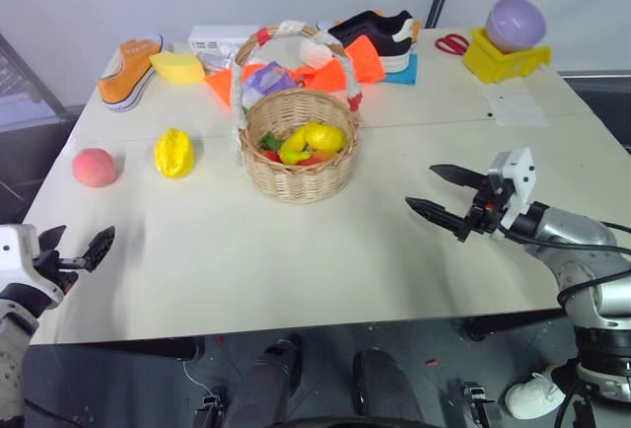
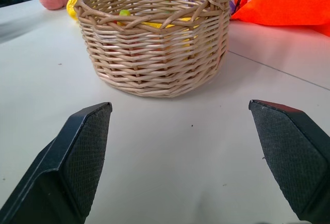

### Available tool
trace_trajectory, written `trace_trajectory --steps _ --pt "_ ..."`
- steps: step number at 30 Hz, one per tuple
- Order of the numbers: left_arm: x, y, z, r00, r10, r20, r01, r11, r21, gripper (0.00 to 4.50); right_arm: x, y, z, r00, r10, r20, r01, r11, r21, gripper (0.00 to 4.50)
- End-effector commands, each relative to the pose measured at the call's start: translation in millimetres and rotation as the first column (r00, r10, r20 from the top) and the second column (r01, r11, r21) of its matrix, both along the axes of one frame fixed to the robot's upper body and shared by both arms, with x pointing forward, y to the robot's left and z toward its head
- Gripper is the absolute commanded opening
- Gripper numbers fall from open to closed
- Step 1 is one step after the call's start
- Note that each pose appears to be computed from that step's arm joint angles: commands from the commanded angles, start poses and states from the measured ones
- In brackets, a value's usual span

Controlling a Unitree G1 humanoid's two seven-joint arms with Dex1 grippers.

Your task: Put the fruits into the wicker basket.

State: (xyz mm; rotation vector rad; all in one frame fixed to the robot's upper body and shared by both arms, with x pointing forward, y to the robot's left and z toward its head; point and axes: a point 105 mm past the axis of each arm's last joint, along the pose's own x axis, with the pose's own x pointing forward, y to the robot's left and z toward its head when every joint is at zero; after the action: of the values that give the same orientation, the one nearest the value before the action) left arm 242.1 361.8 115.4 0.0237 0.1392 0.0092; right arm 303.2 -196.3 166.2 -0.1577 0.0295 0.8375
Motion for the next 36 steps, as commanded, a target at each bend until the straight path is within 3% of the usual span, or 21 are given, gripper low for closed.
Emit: trace_trajectory --steps 1,6,12,22,27,36 --pt "1.2 0.0 13.7 0.999 -0.005 0.040 0.003 0.999 0.043 4.50 -1.7 -1.4 8.1 0.999 0.004 0.044 -0.003 1.000 -0.013 4.44" --pt "7.8 6.1 14.5 0.997 0.058 0.060 -0.061 0.997 0.042 4.50 -4.4 8.5 6.2 0.998 0.040 0.045 -0.038 0.999 -0.027 4.44" --pt "33.0 7.2 26.4 0.974 0.191 0.123 -0.198 0.979 0.042 4.50 -9.0 37.6 12.0 0.989 0.129 0.075 -0.128 0.992 -0.011 4.44" --pt "103.0 17.2 49.7 0.937 0.337 0.090 -0.342 0.938 0.046 4.50 -46.1 101.7 30.8 0.937 0.326 0.127 -0.334 0.942 0.040 4.44" --pt "129.6 22.9 52.1 0.927 0.367 0.078 -0.369 0.929 0.023 4.50 -51.5 112.8 30.0 0.932 0.342 0.118 -0.350 0.935 0.059 4.44" --pt "154.7 25.7 44.9 0.928 0.372 0.020 -0.373 0.928 0.028 4.50 -55.5 117.5 26.8 0.936 0.336 0.105 -0.344 0.936 0.071 4.44"
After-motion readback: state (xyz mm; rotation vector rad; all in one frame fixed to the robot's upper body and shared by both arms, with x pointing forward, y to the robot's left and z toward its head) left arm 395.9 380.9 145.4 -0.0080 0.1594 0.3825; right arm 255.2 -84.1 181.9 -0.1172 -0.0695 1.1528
